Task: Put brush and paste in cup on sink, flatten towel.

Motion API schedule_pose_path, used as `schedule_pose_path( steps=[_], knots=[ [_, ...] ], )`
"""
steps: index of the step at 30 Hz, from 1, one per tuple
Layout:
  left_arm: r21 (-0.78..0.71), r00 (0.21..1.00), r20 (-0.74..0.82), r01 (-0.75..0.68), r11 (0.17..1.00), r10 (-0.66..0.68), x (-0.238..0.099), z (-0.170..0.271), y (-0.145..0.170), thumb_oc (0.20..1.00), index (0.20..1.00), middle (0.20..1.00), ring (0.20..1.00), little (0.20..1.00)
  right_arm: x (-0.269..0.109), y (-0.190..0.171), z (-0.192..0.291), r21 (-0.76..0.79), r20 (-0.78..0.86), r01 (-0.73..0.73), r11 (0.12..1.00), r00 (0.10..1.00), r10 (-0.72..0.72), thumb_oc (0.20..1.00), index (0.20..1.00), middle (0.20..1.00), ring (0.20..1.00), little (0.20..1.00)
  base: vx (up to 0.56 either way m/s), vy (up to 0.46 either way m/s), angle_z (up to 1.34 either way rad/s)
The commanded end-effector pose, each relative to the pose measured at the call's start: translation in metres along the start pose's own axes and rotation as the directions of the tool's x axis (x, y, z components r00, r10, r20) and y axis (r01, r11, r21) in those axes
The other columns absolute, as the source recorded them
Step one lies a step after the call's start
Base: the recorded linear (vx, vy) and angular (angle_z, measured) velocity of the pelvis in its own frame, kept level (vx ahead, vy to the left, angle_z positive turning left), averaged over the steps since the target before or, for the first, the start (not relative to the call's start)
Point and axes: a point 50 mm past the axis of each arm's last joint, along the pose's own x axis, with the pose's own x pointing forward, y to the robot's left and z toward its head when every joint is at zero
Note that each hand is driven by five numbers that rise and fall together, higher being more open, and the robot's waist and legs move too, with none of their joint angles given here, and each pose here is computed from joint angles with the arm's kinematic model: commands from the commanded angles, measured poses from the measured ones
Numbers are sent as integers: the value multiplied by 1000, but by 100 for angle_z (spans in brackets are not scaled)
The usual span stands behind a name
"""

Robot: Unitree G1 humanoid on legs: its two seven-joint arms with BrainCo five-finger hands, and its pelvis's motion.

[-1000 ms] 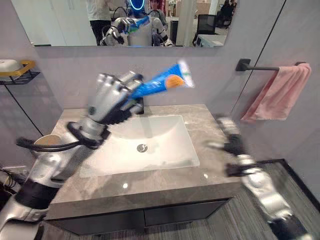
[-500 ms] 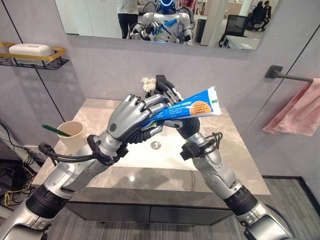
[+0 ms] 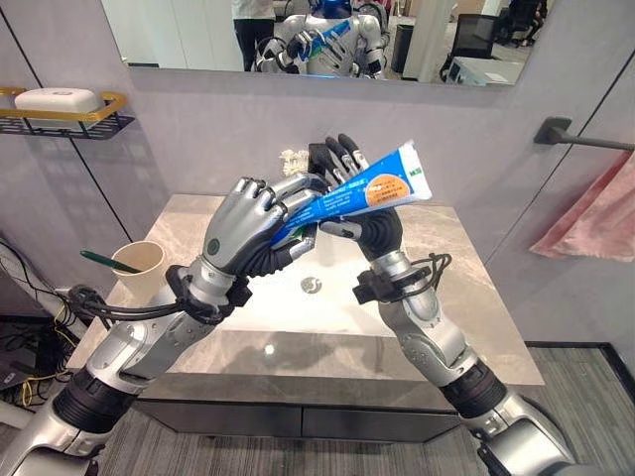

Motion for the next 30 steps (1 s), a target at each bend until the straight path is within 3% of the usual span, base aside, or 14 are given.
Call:
schedule_pose_path(
  steps=[1, 4, 9, 20, 30],
  knots=[
    [-11, 999, -43, -32, 999, 32, -4, -8, 1, 200, 200, 200, 200, 200, 20, -1, 44, 184, 250, 25, 983, 966, -71, 1000, 1000, 1000, 1000, 1000, 0, 0, 0],
    [-22, 998, -61, -34, 999, 32, -5, -9, -2, 200, 200, 200, 200, 200, 19, 4, 39, 322, 241, -6, 947, 968, -76, 1000, 1000, 1000, 1000, 1000, 13, 1, 0],
    [-50, 995, -93, -25, 998, 20, -9, -10, -6, 200, 200, 200, 200, 200, 16, 8, 41, 427, 252, -70, 901, 967, -45, 1000, 1000, 1000, 1000, 1000, 6, 5, 2],
    [-139, 988, -151, -13, 990, -8, -18, -8, -11, 200, 200, 200, 200, 200, 13, 10, 59, 389, 327, -136, 911, 945, 2, 1000, 1000, 1000, 1000, 1000, 3, -2, 2],
    [-197, 982, -185, 6, 980, -43, -22, -9, -16, 200, 200, 200, 200, 200, 10, 3, 48, 417, 263, -93, 904, 965, -22, 1000, 1000, 1000, 1000, 1000, 11, -1, 0]
  ],
)
